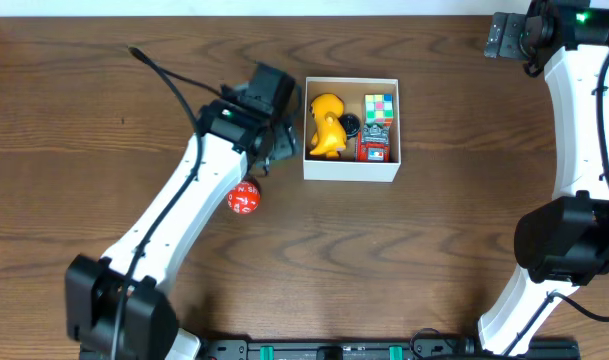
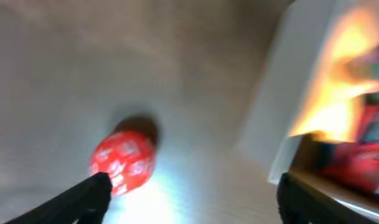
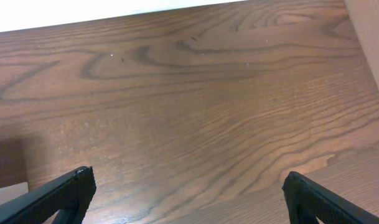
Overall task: Pack container
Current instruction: 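Move the left gripper to the red die and grasp it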
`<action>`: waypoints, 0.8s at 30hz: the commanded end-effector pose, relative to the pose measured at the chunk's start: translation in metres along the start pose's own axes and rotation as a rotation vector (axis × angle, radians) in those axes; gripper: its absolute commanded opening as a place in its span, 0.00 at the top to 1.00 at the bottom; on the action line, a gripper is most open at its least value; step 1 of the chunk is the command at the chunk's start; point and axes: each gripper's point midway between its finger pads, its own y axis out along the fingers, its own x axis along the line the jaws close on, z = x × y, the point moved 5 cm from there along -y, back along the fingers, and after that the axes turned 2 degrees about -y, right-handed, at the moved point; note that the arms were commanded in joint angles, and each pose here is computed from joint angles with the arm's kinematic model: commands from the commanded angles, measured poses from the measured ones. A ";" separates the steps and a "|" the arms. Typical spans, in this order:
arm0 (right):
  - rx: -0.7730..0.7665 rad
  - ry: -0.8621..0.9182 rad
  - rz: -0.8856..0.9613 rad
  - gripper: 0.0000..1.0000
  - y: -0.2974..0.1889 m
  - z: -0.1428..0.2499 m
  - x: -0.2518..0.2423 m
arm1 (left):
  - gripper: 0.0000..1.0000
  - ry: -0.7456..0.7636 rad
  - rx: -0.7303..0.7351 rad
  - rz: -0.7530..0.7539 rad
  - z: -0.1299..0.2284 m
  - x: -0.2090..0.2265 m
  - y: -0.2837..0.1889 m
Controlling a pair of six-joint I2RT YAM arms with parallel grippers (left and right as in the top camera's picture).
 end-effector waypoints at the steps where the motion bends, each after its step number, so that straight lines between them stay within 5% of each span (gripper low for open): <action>1: 0.006 0.021 0.005 0.01 0.002 0.001 -0.003 | 0.08 -0.028 0.040 -0.107 0.007 0.016 0.026; 15: 0.006 0.021 0.005 0.01 0.002 0.001 -0.003 | 0.03 -0.098 0.193 -0.276 0.011 0.060 0.090; 24: 0.005 0.021 0.005 0.01 0.002 0.001 -0.003 | 0.07 -0.053 0.360 -0.177 0.026 0.053 0.111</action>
